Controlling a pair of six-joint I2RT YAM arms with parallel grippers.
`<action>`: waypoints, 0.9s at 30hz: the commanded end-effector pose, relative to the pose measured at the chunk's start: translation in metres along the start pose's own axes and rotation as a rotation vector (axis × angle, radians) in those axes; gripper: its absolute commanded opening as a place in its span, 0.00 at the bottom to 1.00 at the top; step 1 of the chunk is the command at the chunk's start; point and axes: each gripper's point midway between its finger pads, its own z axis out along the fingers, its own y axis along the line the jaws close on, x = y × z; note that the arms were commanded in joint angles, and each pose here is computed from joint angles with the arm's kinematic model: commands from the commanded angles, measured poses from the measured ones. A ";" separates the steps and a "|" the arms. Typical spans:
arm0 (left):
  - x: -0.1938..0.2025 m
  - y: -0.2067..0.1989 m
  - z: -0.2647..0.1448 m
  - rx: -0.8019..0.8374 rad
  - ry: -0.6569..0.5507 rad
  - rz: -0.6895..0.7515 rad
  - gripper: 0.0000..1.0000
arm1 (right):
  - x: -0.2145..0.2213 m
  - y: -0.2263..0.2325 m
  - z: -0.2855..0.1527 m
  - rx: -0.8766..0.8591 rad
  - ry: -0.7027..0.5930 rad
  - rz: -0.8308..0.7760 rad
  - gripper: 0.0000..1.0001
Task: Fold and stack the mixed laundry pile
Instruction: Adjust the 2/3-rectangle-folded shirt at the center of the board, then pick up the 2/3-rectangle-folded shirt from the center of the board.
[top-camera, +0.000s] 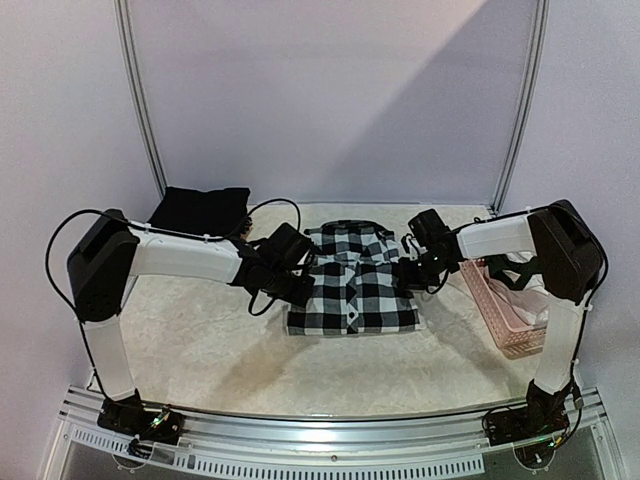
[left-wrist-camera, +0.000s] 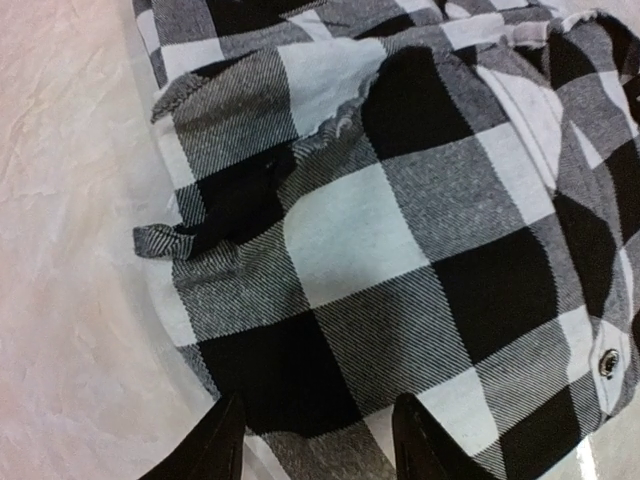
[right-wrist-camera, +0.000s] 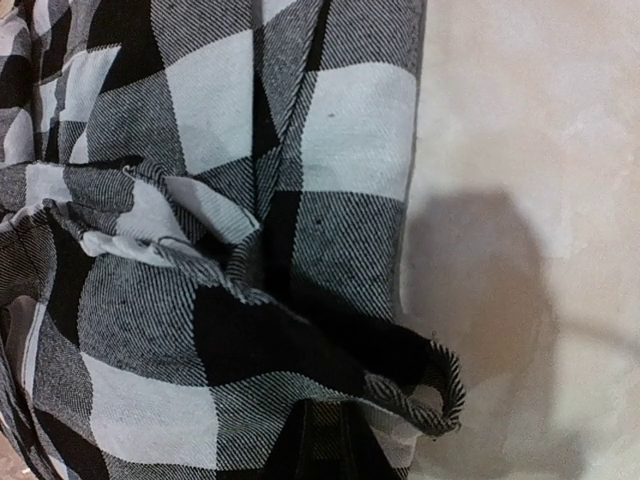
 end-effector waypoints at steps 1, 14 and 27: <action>0.008 0.000 0.023 0.053 0.030 0.012 0.51 | 0.014 -0.008 0.006 0.030 0.054 -0.002 0.12; -0.018 0.014 -0.015 -0.070 -0.061 0.117 0.59 | -0.020 0.022 -0.079 -0.024 -0.084 -0.032 0.16; -0.007 -0.088 -0.087 -0.130 -0.278 0.747 0.85 | 0.003 0.040 -0.139 -0.060 -0.180 -0.074 0.24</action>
